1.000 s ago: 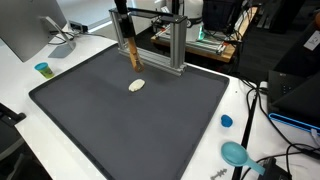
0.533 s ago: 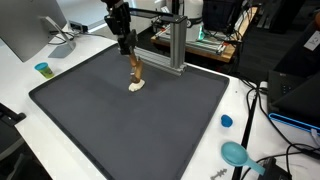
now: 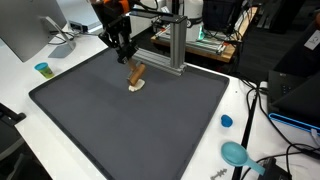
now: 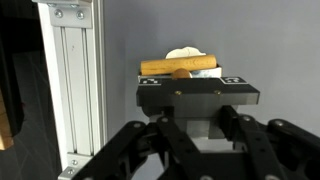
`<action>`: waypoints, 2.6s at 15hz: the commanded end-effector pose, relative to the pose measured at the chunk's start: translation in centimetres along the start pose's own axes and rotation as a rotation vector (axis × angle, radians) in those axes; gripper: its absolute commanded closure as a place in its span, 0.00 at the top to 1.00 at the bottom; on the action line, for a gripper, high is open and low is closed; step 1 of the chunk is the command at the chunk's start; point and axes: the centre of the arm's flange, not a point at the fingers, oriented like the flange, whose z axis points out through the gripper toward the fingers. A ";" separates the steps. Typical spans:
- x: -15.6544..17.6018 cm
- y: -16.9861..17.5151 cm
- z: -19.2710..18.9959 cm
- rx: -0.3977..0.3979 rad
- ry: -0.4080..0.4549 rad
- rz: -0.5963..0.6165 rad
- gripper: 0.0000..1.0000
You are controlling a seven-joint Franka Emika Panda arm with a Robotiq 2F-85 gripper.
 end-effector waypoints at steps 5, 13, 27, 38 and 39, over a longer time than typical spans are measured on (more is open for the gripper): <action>-0.3 -0.3 0.6 0.093 -0.046 0.038 0.21; -0.8 2.1 1.6 0.100 -0.033 -0.013 0.21; -0.3 1.0 5.9 0.159 0.095 0.038 0.21; -0.4 0.4 7.0 0.141 0.182 0.105 0.21; -0.3 0.4 7.0 0.140 0.189 0.110 0.21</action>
